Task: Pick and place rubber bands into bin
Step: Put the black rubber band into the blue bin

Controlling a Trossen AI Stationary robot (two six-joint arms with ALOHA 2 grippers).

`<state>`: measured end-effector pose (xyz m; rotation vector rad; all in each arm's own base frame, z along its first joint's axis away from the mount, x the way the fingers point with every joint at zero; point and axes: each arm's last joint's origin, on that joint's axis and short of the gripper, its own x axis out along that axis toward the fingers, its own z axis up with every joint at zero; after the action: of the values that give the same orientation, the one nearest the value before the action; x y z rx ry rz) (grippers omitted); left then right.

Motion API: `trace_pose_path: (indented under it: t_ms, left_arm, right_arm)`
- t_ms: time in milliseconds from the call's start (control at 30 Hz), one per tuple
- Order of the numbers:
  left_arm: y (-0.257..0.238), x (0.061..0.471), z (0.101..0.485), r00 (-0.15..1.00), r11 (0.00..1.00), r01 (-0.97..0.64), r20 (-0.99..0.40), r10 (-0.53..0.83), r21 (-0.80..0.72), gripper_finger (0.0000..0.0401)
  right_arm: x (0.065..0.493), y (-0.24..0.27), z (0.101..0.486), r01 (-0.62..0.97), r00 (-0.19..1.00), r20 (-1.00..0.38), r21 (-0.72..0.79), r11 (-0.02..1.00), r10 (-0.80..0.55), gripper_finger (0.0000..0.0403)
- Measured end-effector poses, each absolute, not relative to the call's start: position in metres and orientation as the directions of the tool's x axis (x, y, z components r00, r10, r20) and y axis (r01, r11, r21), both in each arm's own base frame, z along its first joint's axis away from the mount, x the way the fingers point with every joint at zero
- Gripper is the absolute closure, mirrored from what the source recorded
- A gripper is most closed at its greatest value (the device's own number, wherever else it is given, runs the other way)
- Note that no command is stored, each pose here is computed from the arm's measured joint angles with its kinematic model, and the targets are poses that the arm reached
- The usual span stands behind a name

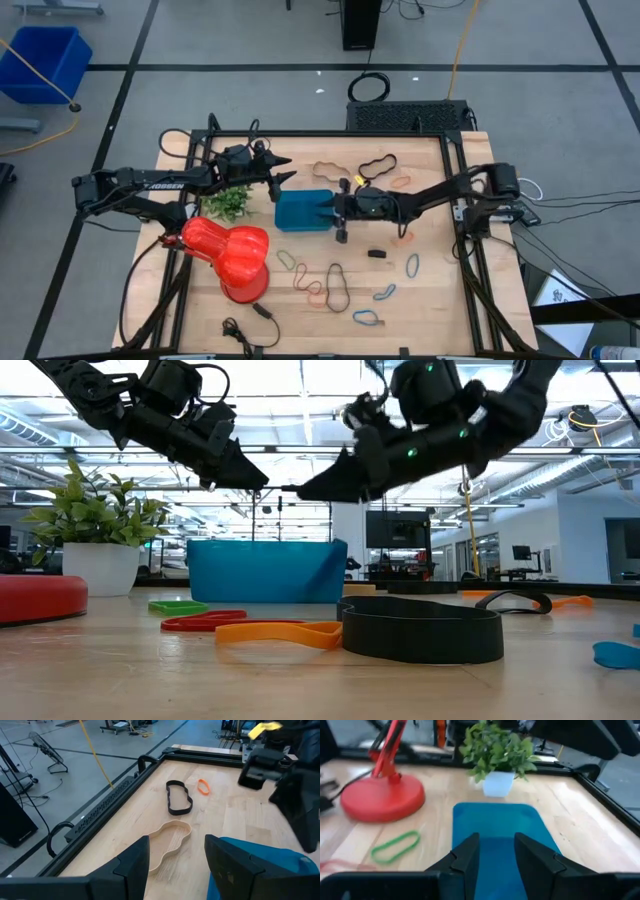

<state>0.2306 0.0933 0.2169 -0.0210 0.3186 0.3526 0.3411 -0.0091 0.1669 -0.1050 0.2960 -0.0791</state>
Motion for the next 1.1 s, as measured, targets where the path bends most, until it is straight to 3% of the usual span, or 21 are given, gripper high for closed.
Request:
trace_pose_path:
  t_ms: [233,400,567,867,1100]
  left_arm:
    - [0.093,0.231,0.217,0.889,0.939,-0.342,-0.311,0.336,0.034,0.0206]
    - [0.093,0.231,0.217,0.889,0.939,-0.343,-0.311,0.336,0.034,0.0206]
    - [0.093,0.231,0.217,0.889,0.939,-0.342,-0.311,0.336,0.034,0.0206]
    - [0.093,0.231,0.217,0.889,0.939,-0.343,-0.312,0.336,0.034,0.0206]
    - [0.093,0.231,0.217,0.889,0.939,-0.343,-0.313,0.336,0.034,0.0206]
  right_arm:
    - [0.316,-0.001,0.184,-0.015,0.876,-0.476,-0.177,0.984,-0.072,0.0288]
    - [0.295,-0.001,0.188,0.027,0.781,-0.622,-0.064,0.998,-0.061,0.0289]
    - [0.275,0.007,0.181,-0.059,0.634,-0.773,-0.021,0.998,0.021,0.0289]
    - [0.251,0.032,0.150,-0.133,0.491,-0.868,0.003,0.991,0.068,0.0289]
    - [0.243,0.041,0.142,-0.062,0.464,-0.882,0.062,0.996,0.083,0.0289]
